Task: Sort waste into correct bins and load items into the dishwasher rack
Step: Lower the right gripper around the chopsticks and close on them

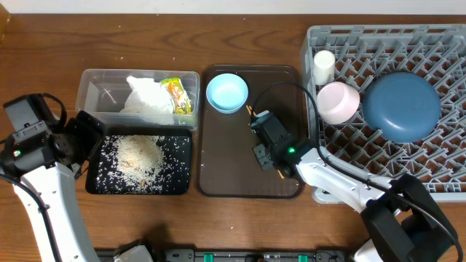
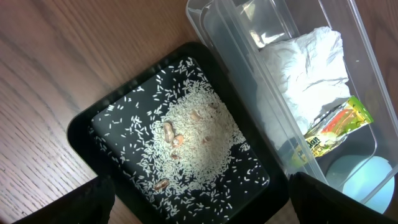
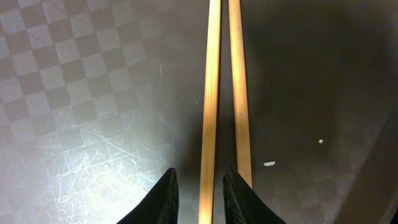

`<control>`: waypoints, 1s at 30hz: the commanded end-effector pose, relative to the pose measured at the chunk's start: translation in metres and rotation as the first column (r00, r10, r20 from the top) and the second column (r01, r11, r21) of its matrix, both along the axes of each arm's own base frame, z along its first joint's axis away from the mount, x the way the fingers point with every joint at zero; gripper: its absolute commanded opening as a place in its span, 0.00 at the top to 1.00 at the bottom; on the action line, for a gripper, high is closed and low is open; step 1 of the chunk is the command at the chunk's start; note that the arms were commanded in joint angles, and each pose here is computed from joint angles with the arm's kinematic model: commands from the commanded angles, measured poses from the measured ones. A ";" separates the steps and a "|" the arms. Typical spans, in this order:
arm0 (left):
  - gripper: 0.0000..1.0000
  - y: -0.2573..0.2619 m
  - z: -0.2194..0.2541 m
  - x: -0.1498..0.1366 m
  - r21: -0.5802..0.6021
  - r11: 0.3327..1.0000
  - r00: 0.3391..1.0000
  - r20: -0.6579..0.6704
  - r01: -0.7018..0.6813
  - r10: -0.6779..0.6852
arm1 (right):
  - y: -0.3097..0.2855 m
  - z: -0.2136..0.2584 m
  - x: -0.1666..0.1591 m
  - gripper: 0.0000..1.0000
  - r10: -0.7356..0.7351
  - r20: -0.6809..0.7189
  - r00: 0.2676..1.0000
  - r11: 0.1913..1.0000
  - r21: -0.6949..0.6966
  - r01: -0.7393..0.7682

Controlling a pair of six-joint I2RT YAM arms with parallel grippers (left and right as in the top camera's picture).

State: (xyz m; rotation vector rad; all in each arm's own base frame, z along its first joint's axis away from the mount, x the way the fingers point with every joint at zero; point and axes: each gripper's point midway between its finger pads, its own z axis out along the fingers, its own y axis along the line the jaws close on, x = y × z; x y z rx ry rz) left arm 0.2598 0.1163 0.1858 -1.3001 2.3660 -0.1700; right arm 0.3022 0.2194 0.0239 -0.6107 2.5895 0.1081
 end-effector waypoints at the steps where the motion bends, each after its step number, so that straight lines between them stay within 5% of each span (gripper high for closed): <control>1: 0.08 0.003 0.006 0.002 0.015 1.000 1.000 0.011 -0.002 0.002 | -0.008 -0.005 0.002 0.77 -0.034 -0.002 0.999 0.999 -0.015 0.034; 30: 0.08 0.003 0.006 0.002 0.015 1.000 1.000 0.011 -0.002 0.002 | -0.009 -0.038 -0.003 0.78 -0.029 -0.003 1.000 1.000 -0.004 0.029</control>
